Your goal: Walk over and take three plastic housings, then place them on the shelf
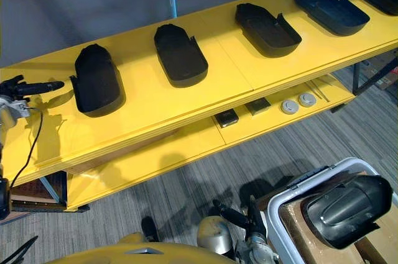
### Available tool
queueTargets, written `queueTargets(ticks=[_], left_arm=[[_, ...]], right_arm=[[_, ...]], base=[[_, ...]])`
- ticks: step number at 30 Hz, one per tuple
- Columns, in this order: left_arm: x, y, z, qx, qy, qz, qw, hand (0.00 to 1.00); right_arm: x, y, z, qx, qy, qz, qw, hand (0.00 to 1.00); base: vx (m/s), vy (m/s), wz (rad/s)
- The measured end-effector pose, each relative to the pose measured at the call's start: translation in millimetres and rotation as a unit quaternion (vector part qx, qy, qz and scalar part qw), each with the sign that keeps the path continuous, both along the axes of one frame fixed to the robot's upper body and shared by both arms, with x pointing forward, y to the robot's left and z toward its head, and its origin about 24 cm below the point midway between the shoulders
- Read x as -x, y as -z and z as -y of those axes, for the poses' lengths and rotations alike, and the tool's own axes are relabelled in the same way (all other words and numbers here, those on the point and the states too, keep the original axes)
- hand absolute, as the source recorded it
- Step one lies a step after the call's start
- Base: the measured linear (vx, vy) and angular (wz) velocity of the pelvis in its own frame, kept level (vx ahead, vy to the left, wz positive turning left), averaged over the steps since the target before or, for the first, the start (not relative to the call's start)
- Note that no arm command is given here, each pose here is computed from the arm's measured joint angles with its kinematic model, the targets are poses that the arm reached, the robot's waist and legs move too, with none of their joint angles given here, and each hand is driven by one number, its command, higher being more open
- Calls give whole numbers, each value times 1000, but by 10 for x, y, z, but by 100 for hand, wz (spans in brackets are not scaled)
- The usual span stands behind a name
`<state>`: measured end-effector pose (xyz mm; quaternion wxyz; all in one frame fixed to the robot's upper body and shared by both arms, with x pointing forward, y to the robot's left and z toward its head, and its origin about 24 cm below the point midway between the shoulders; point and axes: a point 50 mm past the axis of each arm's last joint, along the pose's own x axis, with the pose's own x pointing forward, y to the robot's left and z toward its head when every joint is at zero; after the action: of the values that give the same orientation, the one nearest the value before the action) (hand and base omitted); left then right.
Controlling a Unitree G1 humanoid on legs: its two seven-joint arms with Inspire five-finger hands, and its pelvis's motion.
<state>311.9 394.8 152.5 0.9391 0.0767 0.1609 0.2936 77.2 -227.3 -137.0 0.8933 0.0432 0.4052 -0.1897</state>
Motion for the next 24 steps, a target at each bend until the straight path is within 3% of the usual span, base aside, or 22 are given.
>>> queueTargets(ticks=[2, 4, 6, 8, 10, 13, 15, 17, 20, 24], left_arm=[[34, -182, -76, -27, -4, 28, 999, 100], [38, -543, -65, -57, 13, 115, 992, 100], [112, -1109, 146, -69, 71, 294, 951, 100], [322, -1400, 362, -90, 126, 402, 903, 100], [603, -1390, 612, -79, 189, 491, 847, 100], [1050, -775, 1060, 5, 249, 573, 781, 100], [1304, -225, 1275, 58, 215, 567, 793, 100], [1507, 407, 1462, 129, 145, 492, 849, 100], [1598, 917, 1617, 188, 87, 411, 888, 100], [1624, 1032, 1615, 132, 60, 392, 909, 100]], right_arm=[[89, 32, 41, -1, 15, -15, 1000, 100], [193, 60, 78, -4, 33, -29, 999, 100], [243, 74, 99, -8, 52, -33, 998, 100], [251, 69, 121, -9, 71, -28, 997, 100], [274, 54, 159, -4, 95, -17, 995, 100], [291, 51, 117, -4, 124, -9, 992, 100], [271, 46, 22, -7, 136, -1, 991, 100], [290, 36, -29, 3, 147, -2, 989, 100], [285, 48, -83, 16, 147, -14, 989, 100], [170, 34, -201, 25, 121, 1, 992, 100]], base=[[-45, -1, 14], [-63, -3, 20], [-22, -2, 13], [40, 1, 9], [99, 13, 3], [88, 9, 6], [-13, -26, 14], [-54, -29, 25], [-71, -12, 20], [-45, 3, 1]])
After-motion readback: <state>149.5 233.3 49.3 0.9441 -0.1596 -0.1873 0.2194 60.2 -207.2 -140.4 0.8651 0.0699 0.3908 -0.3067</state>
